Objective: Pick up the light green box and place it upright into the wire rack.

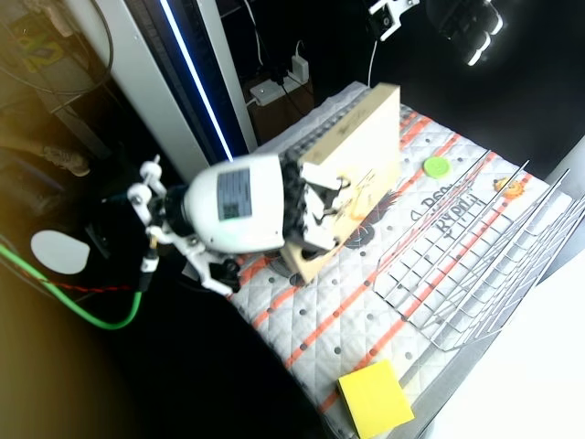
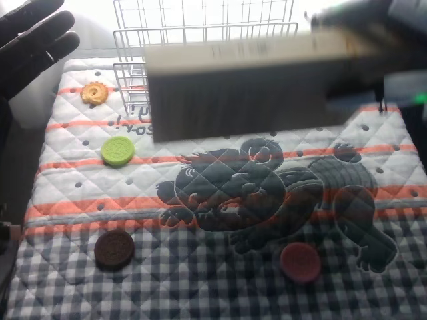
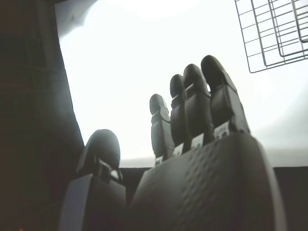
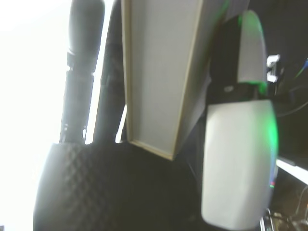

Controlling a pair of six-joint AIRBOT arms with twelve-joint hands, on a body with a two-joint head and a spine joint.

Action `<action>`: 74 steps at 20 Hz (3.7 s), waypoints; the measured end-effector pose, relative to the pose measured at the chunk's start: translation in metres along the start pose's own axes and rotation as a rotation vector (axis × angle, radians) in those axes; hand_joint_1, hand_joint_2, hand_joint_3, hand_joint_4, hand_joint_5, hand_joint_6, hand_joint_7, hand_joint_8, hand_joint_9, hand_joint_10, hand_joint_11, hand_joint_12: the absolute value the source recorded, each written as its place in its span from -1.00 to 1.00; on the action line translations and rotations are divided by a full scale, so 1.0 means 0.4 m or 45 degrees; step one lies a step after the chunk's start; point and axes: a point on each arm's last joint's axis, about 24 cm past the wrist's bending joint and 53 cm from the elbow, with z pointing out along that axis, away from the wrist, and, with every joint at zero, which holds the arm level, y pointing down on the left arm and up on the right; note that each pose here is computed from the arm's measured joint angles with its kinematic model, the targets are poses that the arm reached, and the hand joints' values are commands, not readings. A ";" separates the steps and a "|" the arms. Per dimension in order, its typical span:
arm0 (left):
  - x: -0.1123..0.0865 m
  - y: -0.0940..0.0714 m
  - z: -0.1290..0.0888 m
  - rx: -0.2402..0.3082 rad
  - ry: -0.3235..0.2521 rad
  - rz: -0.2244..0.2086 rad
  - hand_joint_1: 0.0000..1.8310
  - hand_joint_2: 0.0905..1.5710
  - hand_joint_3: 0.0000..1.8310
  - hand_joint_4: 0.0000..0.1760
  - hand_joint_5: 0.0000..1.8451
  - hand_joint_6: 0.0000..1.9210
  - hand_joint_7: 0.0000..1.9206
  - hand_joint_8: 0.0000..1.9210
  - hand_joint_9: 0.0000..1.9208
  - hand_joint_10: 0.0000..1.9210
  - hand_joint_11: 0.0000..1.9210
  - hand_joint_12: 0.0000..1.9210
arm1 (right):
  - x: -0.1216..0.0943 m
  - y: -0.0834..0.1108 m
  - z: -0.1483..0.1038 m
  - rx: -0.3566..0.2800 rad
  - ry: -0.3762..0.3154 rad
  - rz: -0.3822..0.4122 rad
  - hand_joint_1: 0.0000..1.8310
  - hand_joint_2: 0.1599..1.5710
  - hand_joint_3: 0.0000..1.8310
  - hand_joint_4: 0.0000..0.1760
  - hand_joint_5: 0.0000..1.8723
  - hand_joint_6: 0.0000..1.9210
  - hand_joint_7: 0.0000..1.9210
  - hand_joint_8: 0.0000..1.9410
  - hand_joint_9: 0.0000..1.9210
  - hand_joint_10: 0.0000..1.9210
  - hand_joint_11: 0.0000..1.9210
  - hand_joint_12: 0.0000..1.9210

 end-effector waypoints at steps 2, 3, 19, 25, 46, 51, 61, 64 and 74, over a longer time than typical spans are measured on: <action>0.000 0.000 -0.001 -0.001 -0.003 -0.002 -0.60 0.49 -1.00 0.70 -0.57 -1.00 -0.62 -1.00 -0.65 -1.00 -0.91 -0.44 | -0.025 0.011 0.006 -0.028 -0.025 -0.021 0.25 0.40 -1.00 -1.00 -0.02 0.10 0.47 -1.00 0.64 -1.00 0.47 -0.63; -0.001 -0.003 -0.001 -0.001 -0.001 0.003 -0.60 0.49 -1.00 0.70 -0.56 -1.00 -0.62 -1.00 -0.64 -1.00 -0.91 -0.44 | -0.034 0.009 0.009 -0.027 -0.027 -0.037 0.24 0.41 -1.00 -1.00 -0.03 0.13 0.47 -1.00 0.65 -1.00 0.50 -0.69; -0.003 0.004 0.000 -0.020 -0.002 0.006 -0.53 0.46 -1.00 0.46 -0.57 -1.00 -0.65 -1.00 -0.65 -1.00 -0.94 -0.35 | -0.114 0.013 0.146 -0.022 -0.082 -0.148 0.24 0.41 -0.99 -1.00 -0.04 0.14 0.52 -1.00 0.71 -1.00 0.52 -0.36; 0.001 0.002 0.004 -0.019 0.004 0.006 -0.56 0.46 -1.00 0.62 -0.54 -1.00 -0.62 -0.99 -0.63 -0.99 -0.94 -0.34 | -0.096 -0.034 0.177 0.049 -0.069 -0.129 0.25 0.39 -1.00 -1.00 0.00 0.08 0.53 -1.00 0.68 -1.00 0.49 -0.53; 0.006 0.001 0.006 -0.014 0.014 0.006 -0.51 0.48 -1.00 0.32 -0.53 -0.99 -0.64 -1.00 -0.65 -1.00 -0.94 -0.37 | -0.010 -0.133 0.196 0.191 -0.006 -0.057 0.26 0.36 -1.00 -1.00 0.04 0.01 0.53 -1.00 0.69 -1.00 0.56 -0.66; 0.007 0.002 0.006 -0.015 0.016 0.006 -0.48 0.47 -1.00 0.21 -0.51 -0.99 -0.63 -0.99 -0.63 -0.99 -0.91 -0.36 | -0.005 -0.150 0.186 0.214 -0.010 -0.040 0.25 0.39 -1.00 -1.00 -0.01 0.09 0.47 -1.00 0.63 -1.00 0.50 -0.70; 0.009 0.001 0.007 -0.005 0.014 -0.002 -0.49 0.47 -1.00 0.35 -0.53 -1.00 -0.63 -1.00 -0.63 -1.00 -0.91 -0.36 | 0.023 -0.120 0.188 0.146 -0.008 -0.018 -0.48 0.03 -1.00 0.61 -1.00 -1.00 -0.97 -1.00 -0.88 -1.00 -0.92 -1.00; 0.012 -0.016 0.011 0.040 0.007 -0.018 -0.47 0.46 -0.99 0.26 -0.51 -1.00 -0.62 -1.00 -0.62 -1.00 -0.92 -0.31 | 0.007 -0.110 0.134 0.126 -0.041 0.017 -0.47 0.03 -1.00 1.00 -1.00 -1.00 -1.00 -1.00 -1.00 -1.00 -1.00 -1.00; 0.010 -0.095 -0.017 0.364 -0.063 -0.120 -0.36 0.39 -1.00 -0.17 -0.40 -1.00 -0.56 -1.00 -0.58 -1.00 -0.95 -0.16 | 0.019 0.032 -0.154 0.013 -0.205 0.311 -0.53 0.15 -1.00 0.95 -1.00 -1.00 -1.00 -1.00 -1.00 -1.00 -1.00 -1.00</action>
